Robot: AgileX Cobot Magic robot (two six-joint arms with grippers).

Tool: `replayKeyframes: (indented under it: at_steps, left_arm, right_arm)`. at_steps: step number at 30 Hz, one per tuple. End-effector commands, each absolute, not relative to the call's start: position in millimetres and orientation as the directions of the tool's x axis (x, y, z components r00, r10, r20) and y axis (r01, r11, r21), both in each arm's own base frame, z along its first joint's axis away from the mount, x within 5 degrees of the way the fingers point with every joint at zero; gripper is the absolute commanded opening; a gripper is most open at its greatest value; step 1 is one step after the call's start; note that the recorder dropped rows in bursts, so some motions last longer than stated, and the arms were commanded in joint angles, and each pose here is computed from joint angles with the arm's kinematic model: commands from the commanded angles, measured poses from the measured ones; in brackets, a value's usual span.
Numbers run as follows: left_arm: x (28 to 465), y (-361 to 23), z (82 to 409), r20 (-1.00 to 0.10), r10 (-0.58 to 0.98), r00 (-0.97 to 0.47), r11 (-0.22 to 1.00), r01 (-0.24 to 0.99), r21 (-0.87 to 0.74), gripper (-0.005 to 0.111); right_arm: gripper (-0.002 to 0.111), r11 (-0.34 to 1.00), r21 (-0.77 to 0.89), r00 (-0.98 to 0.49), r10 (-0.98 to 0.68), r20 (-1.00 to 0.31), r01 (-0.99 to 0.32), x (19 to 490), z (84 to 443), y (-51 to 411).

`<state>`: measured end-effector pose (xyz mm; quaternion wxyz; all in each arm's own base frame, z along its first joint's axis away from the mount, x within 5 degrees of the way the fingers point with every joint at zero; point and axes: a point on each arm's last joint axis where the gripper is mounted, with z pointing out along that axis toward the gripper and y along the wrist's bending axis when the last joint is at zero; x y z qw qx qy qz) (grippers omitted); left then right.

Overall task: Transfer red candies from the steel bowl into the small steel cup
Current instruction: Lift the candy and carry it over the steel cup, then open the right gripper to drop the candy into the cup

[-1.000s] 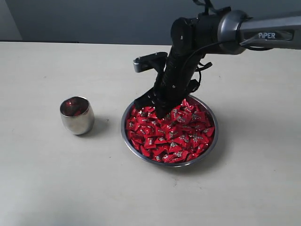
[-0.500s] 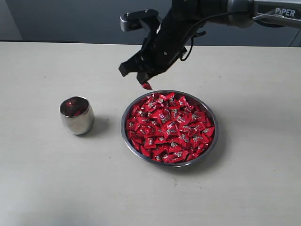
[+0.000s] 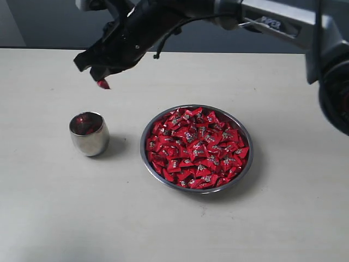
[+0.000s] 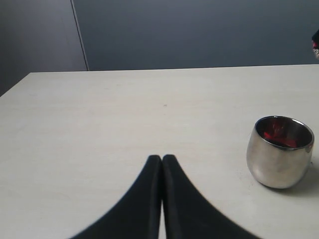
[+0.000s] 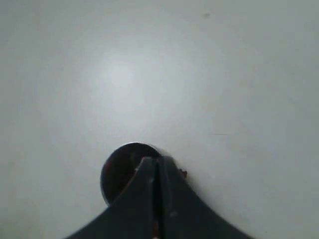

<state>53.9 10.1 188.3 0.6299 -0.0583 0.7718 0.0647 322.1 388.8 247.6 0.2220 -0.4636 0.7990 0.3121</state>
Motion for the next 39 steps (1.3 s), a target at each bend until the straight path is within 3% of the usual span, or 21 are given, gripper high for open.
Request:
replayKeyframes:
  at_steps: [1, 22, 30, 33, 36, 39]
  left_arm:
    - [53.8, 10.2, 187.5, -0.980, -0.010, -0.197, 0.985, -0.173, 0.025, 0.000]
    - [53.8, 10.2, 187.5, -0.980, -0.010, -0.197, 0.985, -0.173, 0.025, 0.000]
    - [53.8, 10.2, 187.5, -0.980, -0.010, -0.197, 0.985, -0.173, 0.025, 0.000]
    - [53.8, 10.2, 187.5, -0.980, -0.010, -0.197, 0.985, -0.173, 0.025, 0.000]
    - [53.8, 10.2, 187.5, -0.980, -0.010, -0.197, 0.985, -0.173, 0.025, 0.000]
    - [53.8, 10.2, 187.5, -0.980, -0.010, -0.197, 0.985, -0.173, 0.025, 0.000]
  right_arm:
    - [-0.001, 0.313, 0.275, -0.416, -0.659, -0.626, -0.909, 313.1, 240.0, 409.3]
    - [-0.001, 0.268, 0.274, -0.381, -0.729, -0.569, -0.923, 297.6, 198.0, 436.5]
    - [0.000, 0.278, 0.252, -0.375, -0.706, -0.601, -0.927, 301.5, 199.0, 439.1]
    - [0.011, 0.278, 0.252, -0.375, -0.706, -0.601, -0.927, 301.5, 199.0, 439.1]
    - [0.036, 0.278, 0.252, -0.375, -0.706, -0.601, -0.927, 301.5, 199.0, 439.1]
    - [0.040, 0.278, 0.249, -0.373, -0.707, -0.601, -0.928, 301.6, 198.9, 439.0]
